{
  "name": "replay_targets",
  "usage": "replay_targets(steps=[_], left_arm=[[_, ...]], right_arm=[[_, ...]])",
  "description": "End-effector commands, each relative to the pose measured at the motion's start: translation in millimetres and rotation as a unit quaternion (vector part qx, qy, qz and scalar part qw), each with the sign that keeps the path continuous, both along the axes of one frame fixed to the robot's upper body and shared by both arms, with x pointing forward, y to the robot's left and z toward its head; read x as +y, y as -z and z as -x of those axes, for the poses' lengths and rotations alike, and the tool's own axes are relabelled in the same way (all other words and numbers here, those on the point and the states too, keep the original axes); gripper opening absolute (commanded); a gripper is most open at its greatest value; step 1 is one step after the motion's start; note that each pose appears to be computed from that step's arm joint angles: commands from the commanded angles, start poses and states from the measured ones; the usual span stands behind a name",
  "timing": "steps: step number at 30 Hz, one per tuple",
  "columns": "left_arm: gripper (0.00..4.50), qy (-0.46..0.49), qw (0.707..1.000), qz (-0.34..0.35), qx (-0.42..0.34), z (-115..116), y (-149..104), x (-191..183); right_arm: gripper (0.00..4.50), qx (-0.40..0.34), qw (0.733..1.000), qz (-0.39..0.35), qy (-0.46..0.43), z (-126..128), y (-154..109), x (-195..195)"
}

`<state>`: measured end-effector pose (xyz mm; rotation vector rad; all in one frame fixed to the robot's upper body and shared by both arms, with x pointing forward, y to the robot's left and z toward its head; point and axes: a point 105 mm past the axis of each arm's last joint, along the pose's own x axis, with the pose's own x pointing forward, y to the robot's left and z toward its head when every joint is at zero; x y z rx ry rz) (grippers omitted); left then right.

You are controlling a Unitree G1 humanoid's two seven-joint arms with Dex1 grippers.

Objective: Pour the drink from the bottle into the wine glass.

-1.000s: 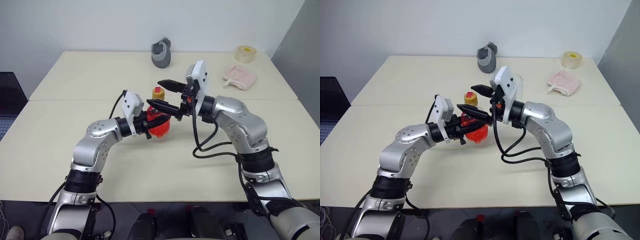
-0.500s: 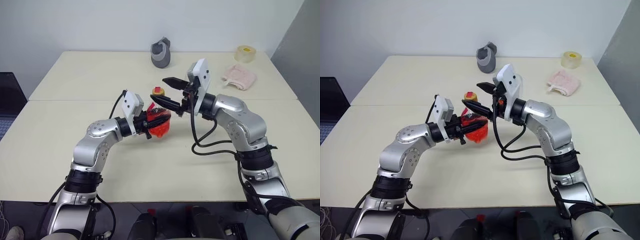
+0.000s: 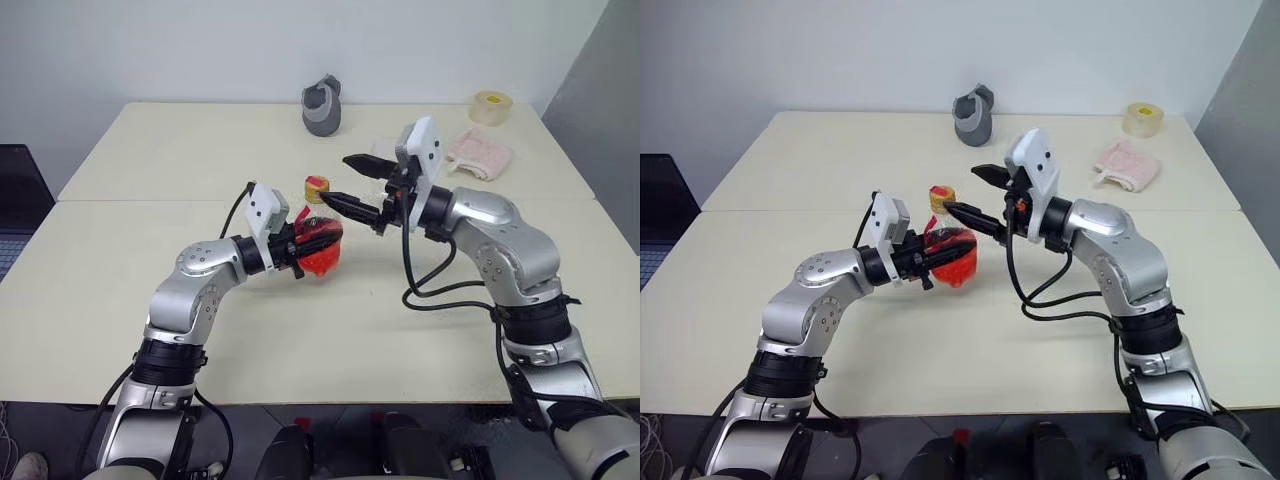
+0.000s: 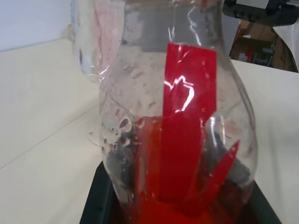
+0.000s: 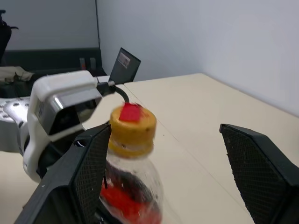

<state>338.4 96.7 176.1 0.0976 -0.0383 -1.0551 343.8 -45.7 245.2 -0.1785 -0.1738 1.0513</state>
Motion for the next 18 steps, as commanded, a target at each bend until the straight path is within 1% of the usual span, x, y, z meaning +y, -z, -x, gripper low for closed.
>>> replay_targets(steps=[1,6,10,14,18], left_arm=[[1.34,0.013,0.999,0.008,-0.047,5,-21,-1],[1.34,0.015,0.999,0.006,-0.046,5,-20,-2],[1.34,0.018,0.999,0.006,-0.047,5,-21,-2],[1.34,0.020,0.999,0.007,-0.047,5,-21,-4],[1.34,0.020,0.999,0.007,-0.049,4,-22,-4]], right_arm=[[3.95,-0.009,1.000,-0.006,0.012,1,-7,-15],[3.95,0.015,0.996,-0.062,-0.068,24,-17,-1],[3.95,0.024,0.991,-0.081,-0.105,35,-23,14],[3.95,0.018,0.990,-0.086,-0.108,30,-28,27],[3.95,0.011,0.991,-0.079,-0.104,24,-28,32]])
